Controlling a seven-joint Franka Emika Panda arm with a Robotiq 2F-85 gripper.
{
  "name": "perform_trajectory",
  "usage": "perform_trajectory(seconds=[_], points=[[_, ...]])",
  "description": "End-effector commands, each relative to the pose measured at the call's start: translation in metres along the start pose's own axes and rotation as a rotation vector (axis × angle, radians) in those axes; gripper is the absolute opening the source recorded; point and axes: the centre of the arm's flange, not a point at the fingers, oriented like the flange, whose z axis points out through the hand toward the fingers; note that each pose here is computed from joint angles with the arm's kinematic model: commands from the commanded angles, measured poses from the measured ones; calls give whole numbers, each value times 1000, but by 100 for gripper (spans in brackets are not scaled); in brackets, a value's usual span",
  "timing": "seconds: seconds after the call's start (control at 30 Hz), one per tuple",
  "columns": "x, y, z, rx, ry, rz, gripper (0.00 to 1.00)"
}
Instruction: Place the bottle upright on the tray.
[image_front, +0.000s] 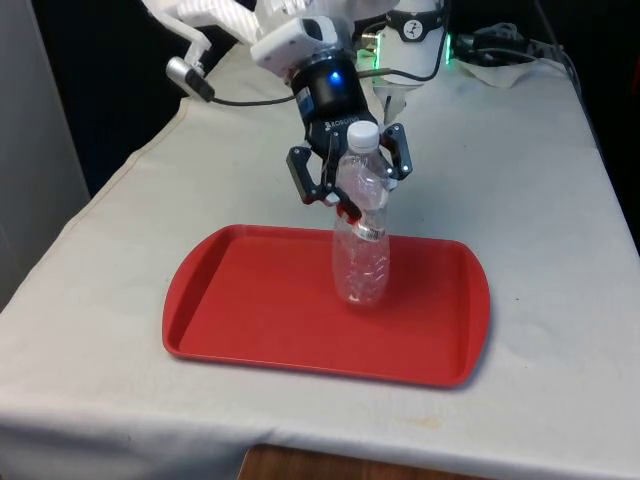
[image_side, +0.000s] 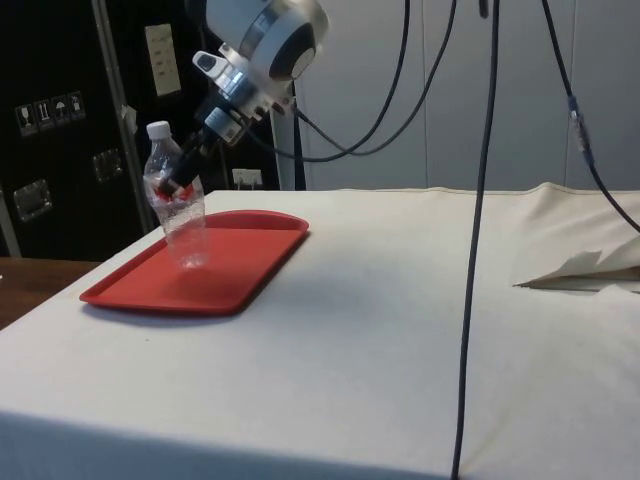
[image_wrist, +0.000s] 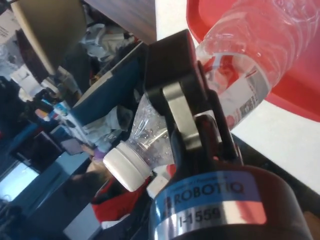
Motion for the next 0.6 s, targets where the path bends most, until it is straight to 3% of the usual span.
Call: perform_trajectory(seconds=[0.0,0.13,0.17,0.2,0.33,0.43,0.57], points=[[2,3,0,-7,21,-4,0],[0,6,2,-5,45,-8,0],[-2,2,1,5,32,-5,0],[-1,6,3,-4,50,-8,0],[-3,8,7,0,67,-14,0],[-6,6,9,10,61,-13,0],[-4,7,8,9,74,-20,0]])
